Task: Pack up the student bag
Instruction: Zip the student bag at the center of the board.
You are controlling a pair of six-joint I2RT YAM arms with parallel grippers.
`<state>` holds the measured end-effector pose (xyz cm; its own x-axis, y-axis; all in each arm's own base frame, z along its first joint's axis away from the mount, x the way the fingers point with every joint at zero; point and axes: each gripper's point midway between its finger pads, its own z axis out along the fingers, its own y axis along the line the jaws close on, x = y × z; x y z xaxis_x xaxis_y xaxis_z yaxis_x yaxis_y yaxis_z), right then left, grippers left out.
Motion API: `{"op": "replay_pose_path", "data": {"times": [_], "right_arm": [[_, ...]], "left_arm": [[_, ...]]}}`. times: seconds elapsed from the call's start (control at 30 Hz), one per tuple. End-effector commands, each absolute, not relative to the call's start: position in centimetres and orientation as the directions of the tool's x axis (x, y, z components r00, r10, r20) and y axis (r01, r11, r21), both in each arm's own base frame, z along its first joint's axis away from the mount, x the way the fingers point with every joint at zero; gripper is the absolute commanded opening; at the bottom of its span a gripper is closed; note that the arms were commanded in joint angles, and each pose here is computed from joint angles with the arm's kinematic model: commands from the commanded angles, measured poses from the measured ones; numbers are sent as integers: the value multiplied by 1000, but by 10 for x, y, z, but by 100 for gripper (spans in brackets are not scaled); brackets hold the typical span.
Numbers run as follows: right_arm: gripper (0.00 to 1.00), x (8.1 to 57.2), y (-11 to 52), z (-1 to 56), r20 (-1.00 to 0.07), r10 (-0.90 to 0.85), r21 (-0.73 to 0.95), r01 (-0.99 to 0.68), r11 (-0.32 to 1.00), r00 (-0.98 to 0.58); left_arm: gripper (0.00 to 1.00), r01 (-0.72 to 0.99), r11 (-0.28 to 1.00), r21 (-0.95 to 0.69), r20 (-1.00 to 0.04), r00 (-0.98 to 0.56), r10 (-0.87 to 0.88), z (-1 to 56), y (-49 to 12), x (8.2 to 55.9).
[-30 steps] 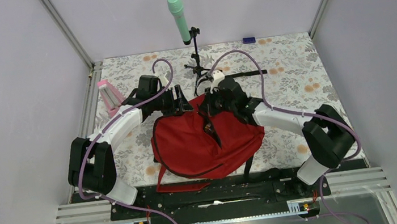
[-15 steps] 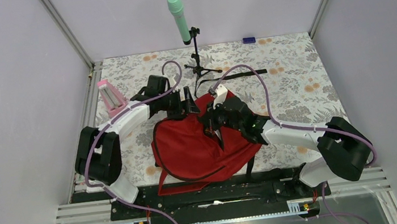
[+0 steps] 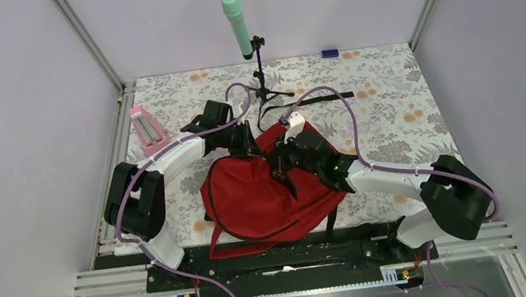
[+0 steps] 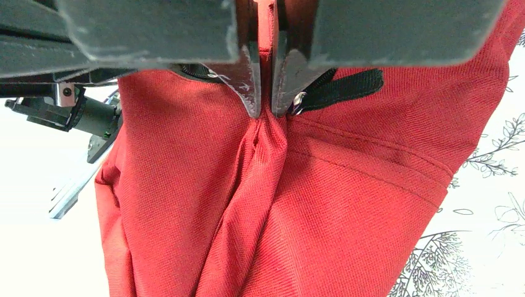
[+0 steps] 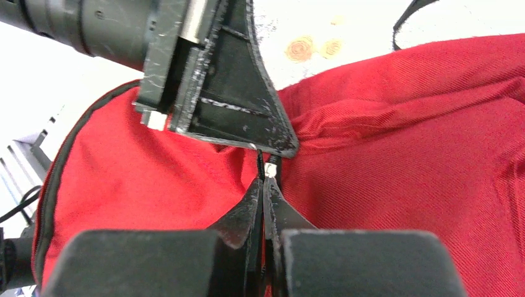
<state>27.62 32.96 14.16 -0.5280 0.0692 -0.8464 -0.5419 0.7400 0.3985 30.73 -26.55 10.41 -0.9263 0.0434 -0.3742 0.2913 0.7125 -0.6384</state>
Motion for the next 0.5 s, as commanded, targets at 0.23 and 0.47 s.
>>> {"op": "replay_pose_path", "data": {"times": [0.23, 0.47], "right_arm": [[0, 277, 279, 166, -870, 99, 286, -330, 900, -483], [0, 251, 274, 158, -856, 105, 304, -328, 895, -506]], "left_arm": [[0, 397, 631, -666, -549, -834, -56, 170, -275, 320], [0, 387, 623, -680, -582, -802, -136, 201, -268, 333]]}}
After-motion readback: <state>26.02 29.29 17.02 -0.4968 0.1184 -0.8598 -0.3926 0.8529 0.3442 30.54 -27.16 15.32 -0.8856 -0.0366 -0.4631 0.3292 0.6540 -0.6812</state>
